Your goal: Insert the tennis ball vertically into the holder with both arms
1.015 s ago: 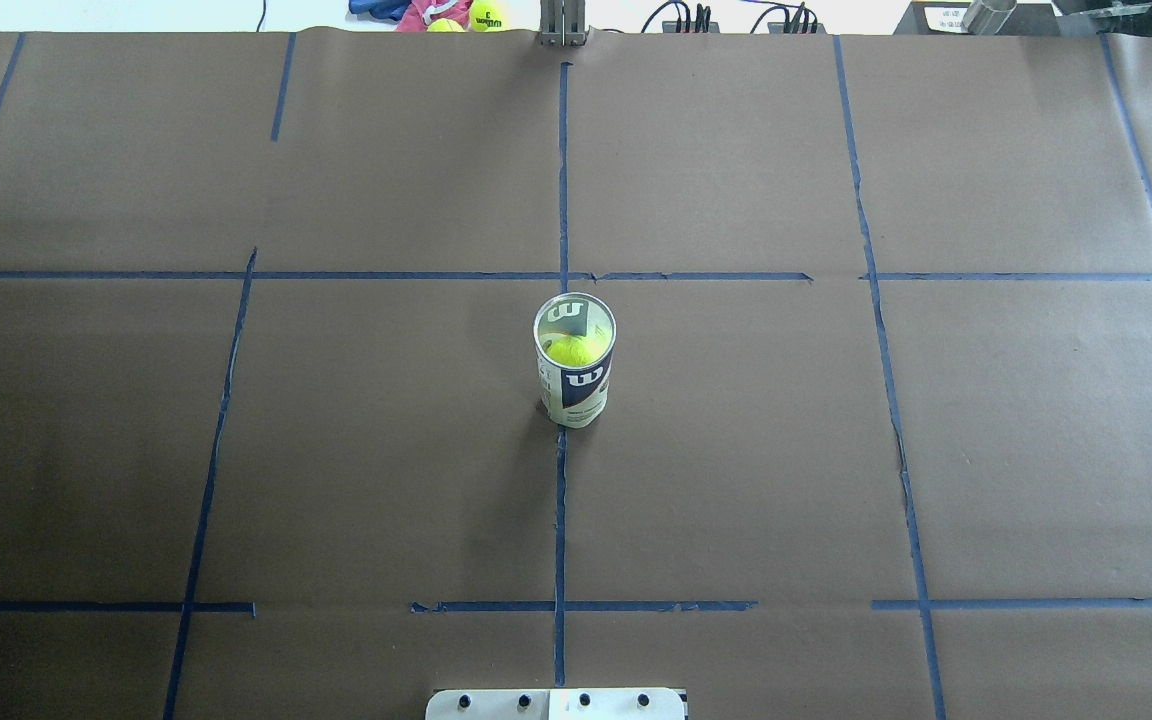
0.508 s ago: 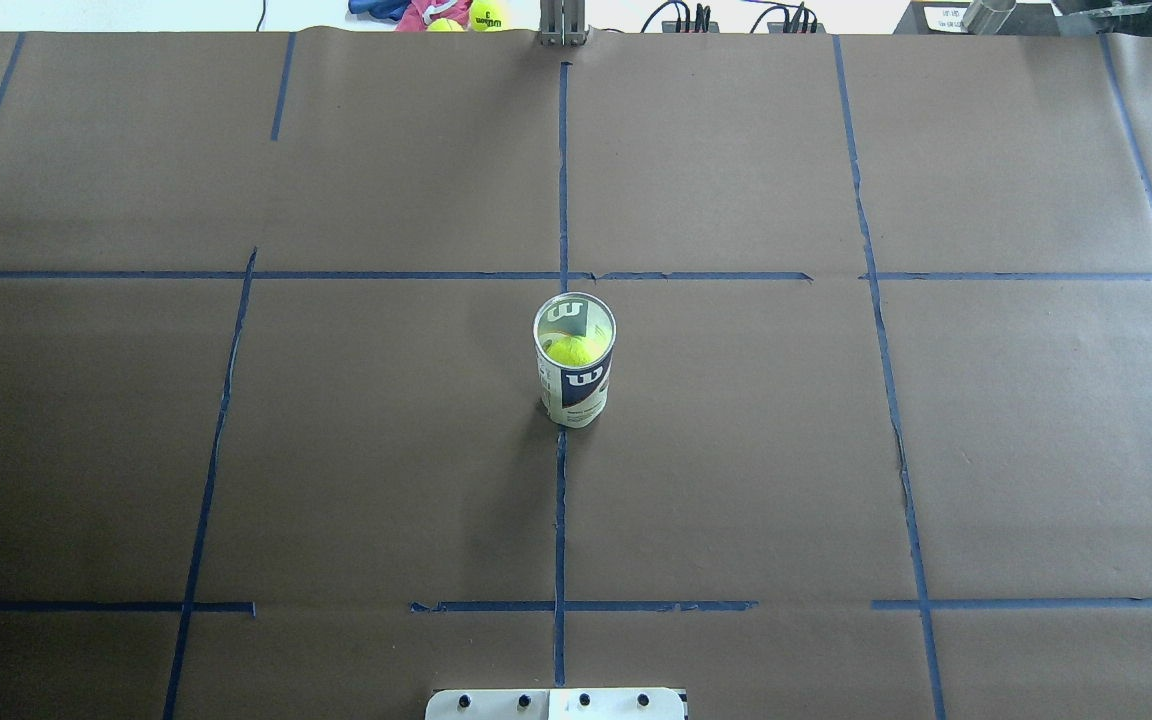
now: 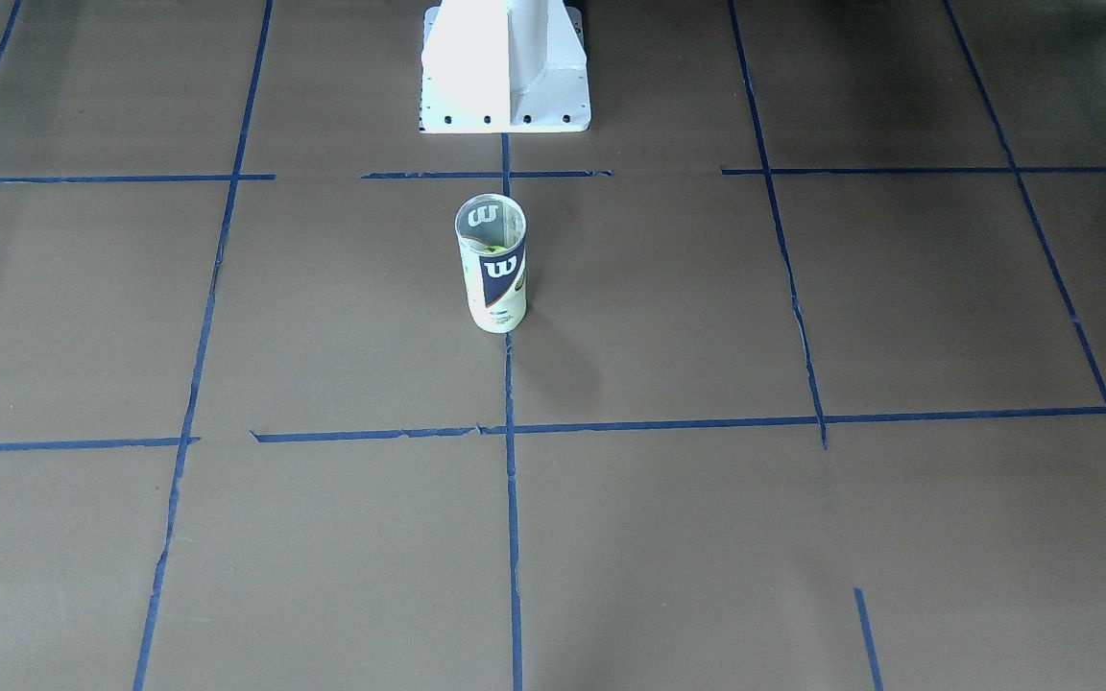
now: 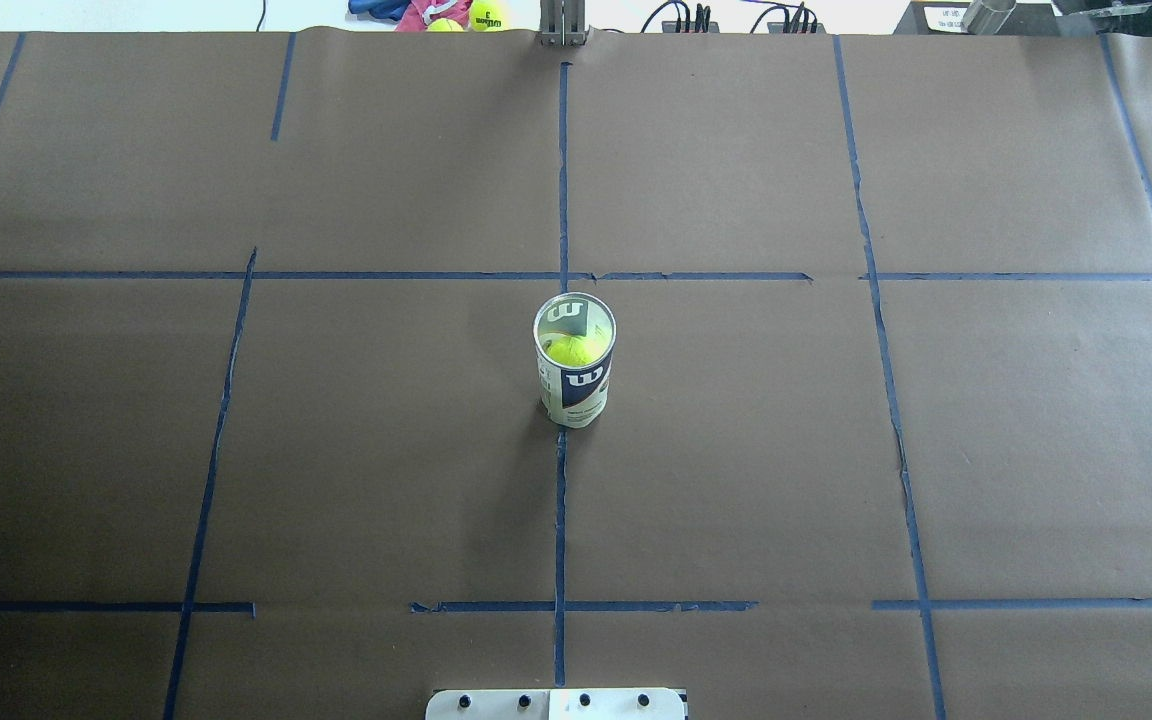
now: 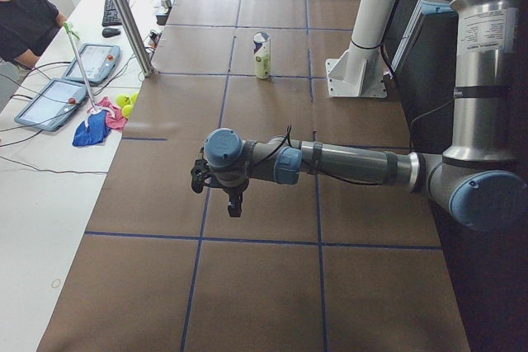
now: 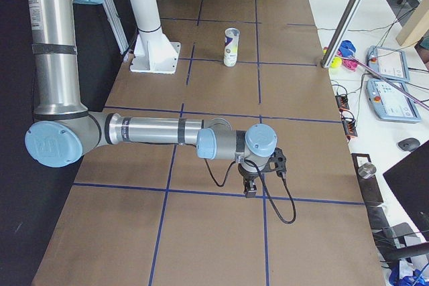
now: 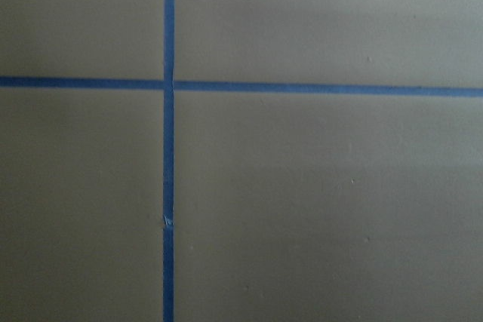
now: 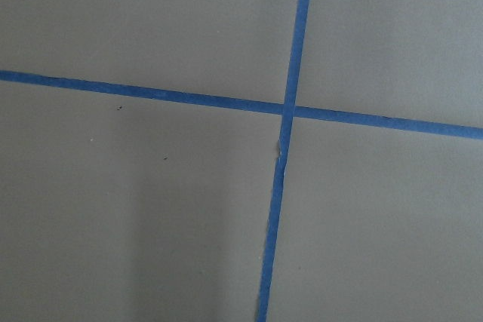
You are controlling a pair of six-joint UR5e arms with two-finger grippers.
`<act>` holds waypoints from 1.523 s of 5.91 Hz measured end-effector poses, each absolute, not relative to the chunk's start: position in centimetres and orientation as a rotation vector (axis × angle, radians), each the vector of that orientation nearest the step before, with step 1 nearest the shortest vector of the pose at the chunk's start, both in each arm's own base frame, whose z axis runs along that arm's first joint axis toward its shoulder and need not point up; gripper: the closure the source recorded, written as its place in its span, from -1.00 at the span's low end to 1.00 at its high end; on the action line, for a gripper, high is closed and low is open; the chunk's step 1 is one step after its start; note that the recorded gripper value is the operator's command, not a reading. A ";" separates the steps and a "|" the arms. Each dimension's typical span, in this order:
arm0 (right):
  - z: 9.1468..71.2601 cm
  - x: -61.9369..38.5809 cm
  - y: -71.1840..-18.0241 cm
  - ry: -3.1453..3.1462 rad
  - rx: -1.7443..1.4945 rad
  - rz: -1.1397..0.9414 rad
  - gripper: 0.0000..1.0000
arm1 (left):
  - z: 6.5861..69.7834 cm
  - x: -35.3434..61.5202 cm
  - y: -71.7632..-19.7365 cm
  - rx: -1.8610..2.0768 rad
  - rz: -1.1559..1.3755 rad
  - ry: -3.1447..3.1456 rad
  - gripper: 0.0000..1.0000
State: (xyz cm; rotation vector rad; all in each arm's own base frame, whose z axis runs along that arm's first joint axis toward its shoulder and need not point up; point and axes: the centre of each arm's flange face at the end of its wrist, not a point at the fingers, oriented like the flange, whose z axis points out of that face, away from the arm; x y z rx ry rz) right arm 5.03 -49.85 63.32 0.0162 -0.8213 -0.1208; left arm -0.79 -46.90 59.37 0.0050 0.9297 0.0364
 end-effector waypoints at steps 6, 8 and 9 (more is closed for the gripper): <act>63.8 7.6 -46.5 -0.780 -0.066 -0.191 -1.00 | 59.5 -3.5 -47.7 -0.036 0.025 0.841 -1.00; 64.1 7.4 -46.6 -0.787 -0.015 -0.118 -1.00 | 59.1 -4.0 -46.8 -0.025 0.018 0.853 -1.00; 63.9 7.4 -46.5 -0.788 0.012 -0.120 -1.00 | 59.8 -4.1 -46.5 -0.035 0.011 0.847 -1.00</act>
